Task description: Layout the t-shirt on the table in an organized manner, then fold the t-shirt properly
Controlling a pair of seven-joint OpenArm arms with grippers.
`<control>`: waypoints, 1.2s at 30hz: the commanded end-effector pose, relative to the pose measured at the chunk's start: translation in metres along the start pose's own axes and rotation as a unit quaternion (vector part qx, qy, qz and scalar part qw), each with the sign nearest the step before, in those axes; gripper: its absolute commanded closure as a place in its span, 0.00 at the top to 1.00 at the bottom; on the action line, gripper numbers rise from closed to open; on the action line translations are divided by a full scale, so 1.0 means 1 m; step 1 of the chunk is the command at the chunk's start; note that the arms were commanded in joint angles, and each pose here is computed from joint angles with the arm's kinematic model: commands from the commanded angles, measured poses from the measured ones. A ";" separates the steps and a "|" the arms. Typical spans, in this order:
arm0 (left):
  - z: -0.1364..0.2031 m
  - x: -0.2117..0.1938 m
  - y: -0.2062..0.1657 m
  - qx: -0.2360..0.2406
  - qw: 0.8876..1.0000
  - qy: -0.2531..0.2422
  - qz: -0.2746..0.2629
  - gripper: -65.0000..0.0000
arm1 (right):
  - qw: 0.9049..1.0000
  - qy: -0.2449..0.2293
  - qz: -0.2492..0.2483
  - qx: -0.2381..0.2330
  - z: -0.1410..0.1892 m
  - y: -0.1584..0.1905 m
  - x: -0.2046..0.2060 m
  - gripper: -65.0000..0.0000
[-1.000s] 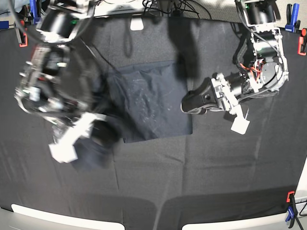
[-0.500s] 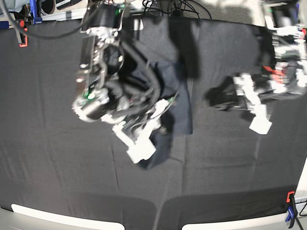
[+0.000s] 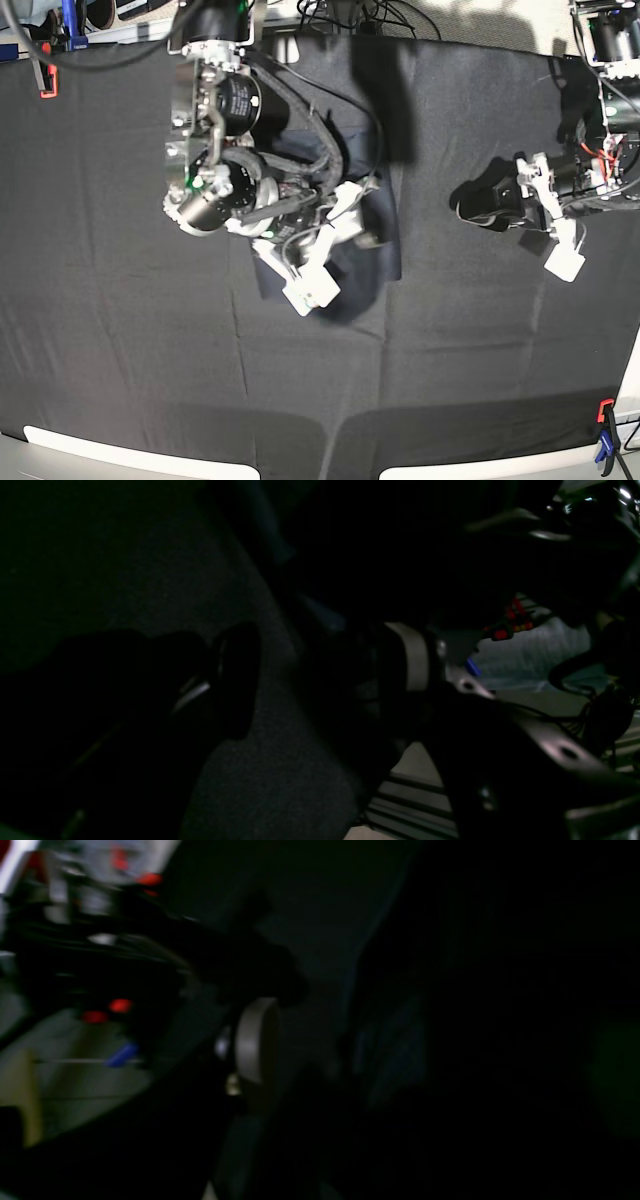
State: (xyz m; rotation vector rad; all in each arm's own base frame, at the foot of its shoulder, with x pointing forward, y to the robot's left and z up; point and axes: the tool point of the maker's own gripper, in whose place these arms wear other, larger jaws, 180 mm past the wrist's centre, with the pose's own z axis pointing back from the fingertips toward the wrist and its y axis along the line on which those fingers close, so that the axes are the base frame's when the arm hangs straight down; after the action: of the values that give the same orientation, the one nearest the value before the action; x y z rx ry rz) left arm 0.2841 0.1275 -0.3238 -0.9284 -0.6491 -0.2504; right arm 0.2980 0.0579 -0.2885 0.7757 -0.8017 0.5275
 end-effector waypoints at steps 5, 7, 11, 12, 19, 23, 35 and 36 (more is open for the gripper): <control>0.005 0.014 -0.004 -0.004 1.000 -0.014 -0.019 0.53 | 0.995 -0.077 -0.008 0.065 0.005 0.026 0.036 0.48; 0.006 0.014 -0.004 -0.004 1.000 -0.013 -0.019 0.53 | 0.993 -0.094 0.004 0.078 0.007 0.030 0.045 0.48; 0.006 0.018 -0.010 -0.020 0.999 -0.023 -0.015 0.53 | 0.992 -0.102 0.045 0.064 0.011 0.022 0.061 0.48; 0.006 0.021 -0.015 -0.033 0.999 -0.032 -0.015 0.53 | 0.993 -0.100 0.053 0.047 0.013 0.014 0.064 0.48; 0.007 0.034 -0.065 -0.078 0.991 -0.059 -0.086 0.53 | 0.988 -0.065 0.064 -0.125 0.048 -0.074 0.061 0.48; 0.001 0.033 -0.120 -0.116 0.977 -0.086 -0.160 0.53 | 0.978 -0.055 0.051 -0.197 0.094 -0.124 0.047 0.48; -0.068 -0.018 -0.137 -0.030 0.973 0.002 -0.231 0.53 | 0.955 0.020 -0.011 -0.296 0.207 -0.177 -0.059 0.48; -0.075 -0.027 -0.133 -0.011 0.968 0.022 -0.248 0.52 | 0.951 0.026 -0.016 -0.306 0.216 -0.178 -0.067 0.48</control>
State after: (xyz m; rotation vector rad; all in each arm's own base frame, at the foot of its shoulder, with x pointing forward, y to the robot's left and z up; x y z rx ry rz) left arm 0.2283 -0.0103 -0.2989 -0.7352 -0.7831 -0.7249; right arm 0.2764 -0.2300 -0.3324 0.2055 -0.7800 0.1947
